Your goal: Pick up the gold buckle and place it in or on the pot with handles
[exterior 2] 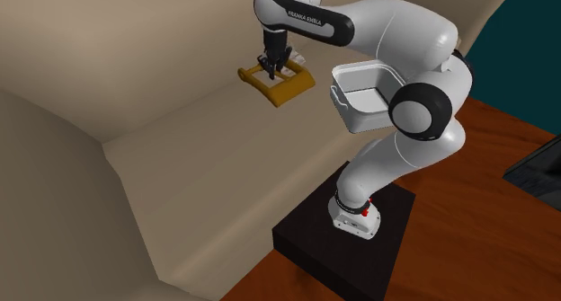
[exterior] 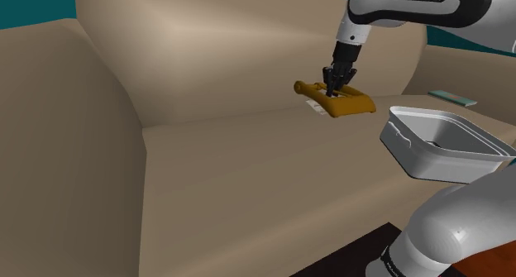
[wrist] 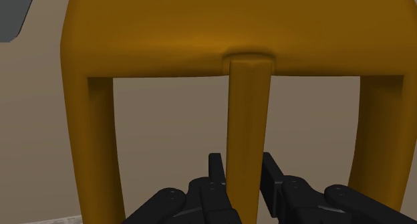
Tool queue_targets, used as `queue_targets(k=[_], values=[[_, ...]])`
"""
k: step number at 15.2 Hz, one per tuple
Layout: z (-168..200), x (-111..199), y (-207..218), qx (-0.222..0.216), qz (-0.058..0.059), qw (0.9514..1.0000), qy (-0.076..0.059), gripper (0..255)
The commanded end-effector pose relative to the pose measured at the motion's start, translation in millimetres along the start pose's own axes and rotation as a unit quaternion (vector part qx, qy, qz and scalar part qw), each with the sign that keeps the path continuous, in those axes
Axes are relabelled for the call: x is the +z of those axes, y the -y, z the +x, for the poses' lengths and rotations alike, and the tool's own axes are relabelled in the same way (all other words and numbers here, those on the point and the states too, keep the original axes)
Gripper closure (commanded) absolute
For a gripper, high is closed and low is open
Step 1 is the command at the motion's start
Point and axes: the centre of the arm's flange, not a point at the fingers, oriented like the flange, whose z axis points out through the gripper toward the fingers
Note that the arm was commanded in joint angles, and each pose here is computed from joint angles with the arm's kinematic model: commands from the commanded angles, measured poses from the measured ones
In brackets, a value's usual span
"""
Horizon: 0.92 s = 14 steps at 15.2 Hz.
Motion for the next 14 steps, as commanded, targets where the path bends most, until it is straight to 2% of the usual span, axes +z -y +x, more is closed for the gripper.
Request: queue_targets(k=[1,14], values=[[-0.1,-11.7,-0.9,0.000,0.000,1.0000,0.000,255],[0.5,-80.3,0.7,0.000,0.000,1.0000,0.000,255]])
